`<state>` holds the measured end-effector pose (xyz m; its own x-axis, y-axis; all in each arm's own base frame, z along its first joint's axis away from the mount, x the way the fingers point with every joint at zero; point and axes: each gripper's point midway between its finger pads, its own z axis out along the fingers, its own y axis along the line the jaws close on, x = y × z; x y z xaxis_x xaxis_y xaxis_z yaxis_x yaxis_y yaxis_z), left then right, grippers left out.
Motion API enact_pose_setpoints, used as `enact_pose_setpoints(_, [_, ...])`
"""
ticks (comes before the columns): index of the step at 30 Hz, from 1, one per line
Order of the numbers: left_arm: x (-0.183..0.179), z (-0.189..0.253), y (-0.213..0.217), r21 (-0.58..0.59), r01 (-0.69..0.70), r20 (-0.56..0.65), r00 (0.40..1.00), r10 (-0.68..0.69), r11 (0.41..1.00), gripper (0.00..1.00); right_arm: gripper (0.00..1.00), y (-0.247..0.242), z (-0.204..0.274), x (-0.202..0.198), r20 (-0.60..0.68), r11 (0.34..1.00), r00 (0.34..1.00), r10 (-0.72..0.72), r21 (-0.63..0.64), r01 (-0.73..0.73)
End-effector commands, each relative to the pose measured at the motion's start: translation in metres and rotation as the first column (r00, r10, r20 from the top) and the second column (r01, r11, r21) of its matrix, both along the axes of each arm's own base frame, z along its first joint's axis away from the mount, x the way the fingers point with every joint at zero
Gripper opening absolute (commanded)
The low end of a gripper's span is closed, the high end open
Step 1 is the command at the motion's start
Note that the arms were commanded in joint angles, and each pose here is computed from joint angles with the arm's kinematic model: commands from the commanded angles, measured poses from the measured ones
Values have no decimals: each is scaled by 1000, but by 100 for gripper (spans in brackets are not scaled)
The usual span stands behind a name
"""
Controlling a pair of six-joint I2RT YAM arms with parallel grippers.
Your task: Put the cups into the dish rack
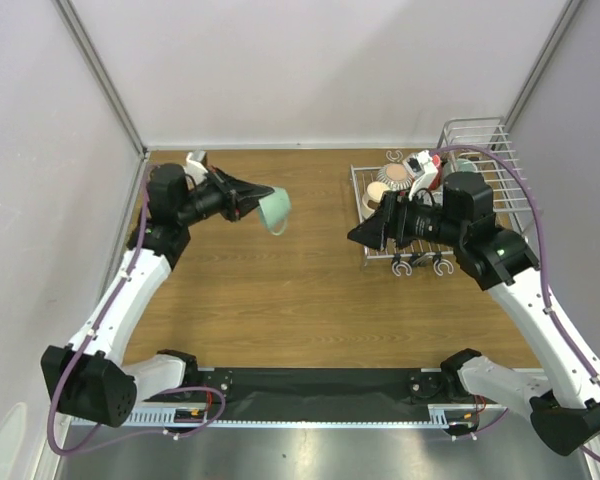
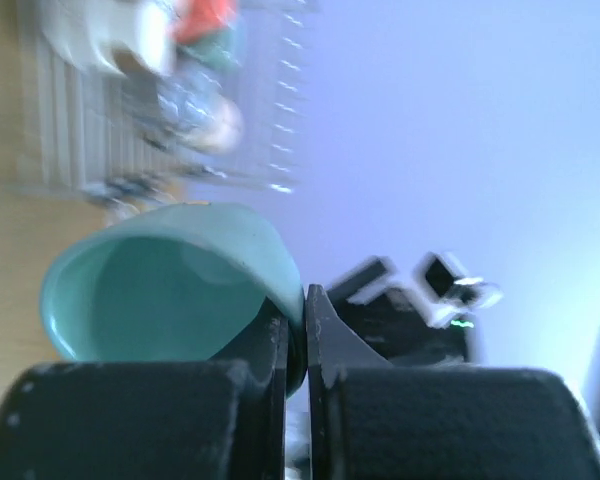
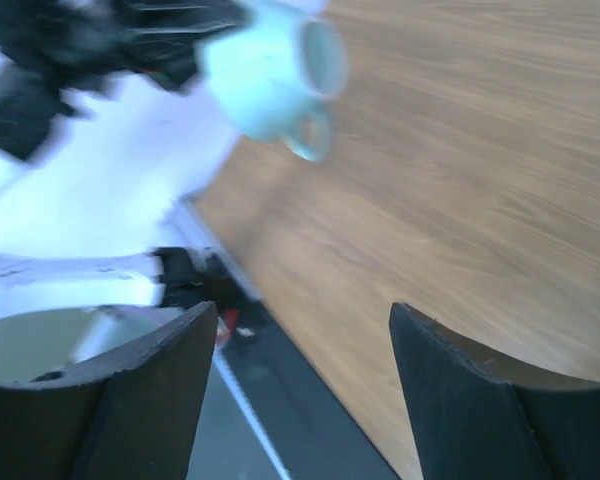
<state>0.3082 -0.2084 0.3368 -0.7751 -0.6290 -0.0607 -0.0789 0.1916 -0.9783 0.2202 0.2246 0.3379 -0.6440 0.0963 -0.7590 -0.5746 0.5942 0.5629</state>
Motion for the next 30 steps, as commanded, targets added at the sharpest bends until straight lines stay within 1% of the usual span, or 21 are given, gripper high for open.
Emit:
enact_pose_setpoints(1, [-36,91,-23,-386,159,79,987,-139,909,0,75,33,44,-20,113,955,976,187,213,-208])
enact_pose_setpoints(2, [-42,108,-25,-448,180,100,983,-151,875,0,75,37,45,-23,101,945,974,204,240,-222])
enact_pose_setpoints(3, [-50,116,-33,-474,211,107,977,-182,855,0,75,40,40,-24,100,940,972,212,250,-231])
enact_pose_setpoints(4, [-53,124,-35,-501,219,113,976,-187,837,0,75,46,47,-26,142,927,963,229,269,-260])
enact_pose_setpoints(5, [-57,136,-38,-528,240,124,971,-205,815,0,75,49,48,-28,148,921,959,244,275,-277])
enact_pose_setpoints(8, [-69,157,-48,-543,287,144,958,-249,789,0,76,55,44,-25,149,917,952,268,263,-299])
enact_pose_setpoints(10, [-75,165,-51,-536,313,160,950,-270,784,0,78,56,46,-24,156,916,949,275,257,-308])
enact_pose_setpoints(13, [-82,170,-54,-527,330,162,943,-289,783,1,76,58,57,-30,187,895,933,307,277,-350])
enact_pose_setpoints(17, [-85,158,-56,-496,316,122,947,-296,808,0,73,61,62,-32,186,884,925,332,281,-373])
enact_pose_setpoints(22, [-88,146,-61,-495,312,94,947,-307,811,0,64,62,68,-32,194,880,921,337,283,-381])
enact_pose_setpoints(28, [-94,143,-72,-487,347,101,934,-343,801,0,55,68,73,-27,183,873,917,353,289,-394])
enact_pose_setpoints(30, [-95,140,-75,-482,357,97,929,-357,800,0,49,69,77,-26,187,871,916,356,290,-397])
